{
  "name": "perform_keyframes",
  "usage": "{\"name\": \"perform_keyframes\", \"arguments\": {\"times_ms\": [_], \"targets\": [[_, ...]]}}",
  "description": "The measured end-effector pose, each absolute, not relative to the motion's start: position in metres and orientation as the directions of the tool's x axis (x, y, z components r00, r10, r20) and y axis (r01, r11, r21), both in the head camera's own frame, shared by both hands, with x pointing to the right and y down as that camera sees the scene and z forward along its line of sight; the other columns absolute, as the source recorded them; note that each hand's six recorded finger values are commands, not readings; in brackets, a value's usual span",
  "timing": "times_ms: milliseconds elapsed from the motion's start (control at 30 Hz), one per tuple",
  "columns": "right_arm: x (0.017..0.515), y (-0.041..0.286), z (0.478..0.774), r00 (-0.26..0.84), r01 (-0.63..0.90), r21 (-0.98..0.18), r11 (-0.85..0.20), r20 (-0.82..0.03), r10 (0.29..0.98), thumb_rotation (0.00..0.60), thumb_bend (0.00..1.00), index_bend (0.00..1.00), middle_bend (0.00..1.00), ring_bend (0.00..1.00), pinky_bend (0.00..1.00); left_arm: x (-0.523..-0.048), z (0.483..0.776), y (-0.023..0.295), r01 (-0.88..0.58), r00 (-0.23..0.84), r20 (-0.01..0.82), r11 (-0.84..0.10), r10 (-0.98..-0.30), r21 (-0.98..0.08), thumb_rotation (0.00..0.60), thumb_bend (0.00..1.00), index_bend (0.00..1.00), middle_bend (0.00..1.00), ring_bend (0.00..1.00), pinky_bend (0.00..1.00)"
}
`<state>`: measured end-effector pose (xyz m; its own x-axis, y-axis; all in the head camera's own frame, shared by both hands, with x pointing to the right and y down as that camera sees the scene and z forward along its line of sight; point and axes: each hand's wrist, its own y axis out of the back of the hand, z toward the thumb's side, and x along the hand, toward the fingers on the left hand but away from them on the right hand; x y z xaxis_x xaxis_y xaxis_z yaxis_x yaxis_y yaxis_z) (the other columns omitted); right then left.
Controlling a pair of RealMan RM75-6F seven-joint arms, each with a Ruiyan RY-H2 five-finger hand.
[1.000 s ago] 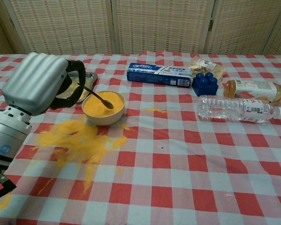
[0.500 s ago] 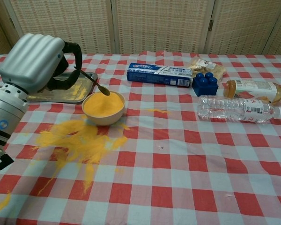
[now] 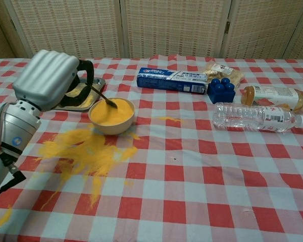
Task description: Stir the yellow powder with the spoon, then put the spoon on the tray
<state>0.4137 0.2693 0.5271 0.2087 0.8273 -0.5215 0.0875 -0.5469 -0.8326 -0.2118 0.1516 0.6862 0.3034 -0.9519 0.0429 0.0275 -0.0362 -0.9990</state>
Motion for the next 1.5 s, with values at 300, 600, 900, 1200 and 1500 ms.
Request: {"name": "perform_keyframes", "arguments": {"times_ms": [300, 600, 900, 1200, 1500], "targets": [[0.412, 0.272, 0.527, 0.217, 0.083, -0.831, -0.551, -0.524, 0.823, 0.6, 0.02, 0.0, 0.0, 0.0, 0.0, -0.212, 0.681, 0.162, -0.064, 0.266, 0.097, -0.118, -0.959, -0.991, 0.6, 0.83, 0.84, 1.0, 1.0, 1.0], [0.409, 0.274, 0.528, 0.226, 0.078, -0.829, -0.554, -0.526, 0.82, 0.6, 0.02, 0.0, 0.0, 0.0, 0.0, -0.217, 0.671, 0.173, -0.109, 0.248, 0.16, -0.192, -0.956, -0.975, 0.6, 0.83, 0.84, 1.0, 1.0, 1.0], [0.41, 0.273, 0.529, 0.221, 0.078, -0.827, -0.557, -0.53, 0.818, 0.6, 0.02, 0.0, 0.0, 0.0, 0.0, -0.219, 0.661, 0.163, -0.145, 0.25, 0.093, -0.132, -0.964, -0.981, 0.6, 0.84, 0.84, 1.0, 1.0, 1.0], [0.413, 0.27, 0.535, 0.199, 0.071, -0.82, -0.568, -0.546, 0.814, 0.6, 0.02, 0.0, 0.0, 0.0, 0.0, -0.216, 0.672, 0.148, -0.116, 0.261, 0.053, -0.085, -0.964, -0.99, 0.6, 0.83, 0.84, 1.0, 1.0, 1.0], [0.415, 0.269, 0.537, 0.186, 0.061, -0.817, -0.573, -0.555, 0.811, 0.6, 0.02, 0.0, 0.0, 0.0, 0.0, -0.212, 0.685, 0.149, -0.083, 0.273, 0.07, -0.096, -0.959, -0.992, 0.6, 0.83, 0.84, 1.0, 1.0, 1.0]]}}
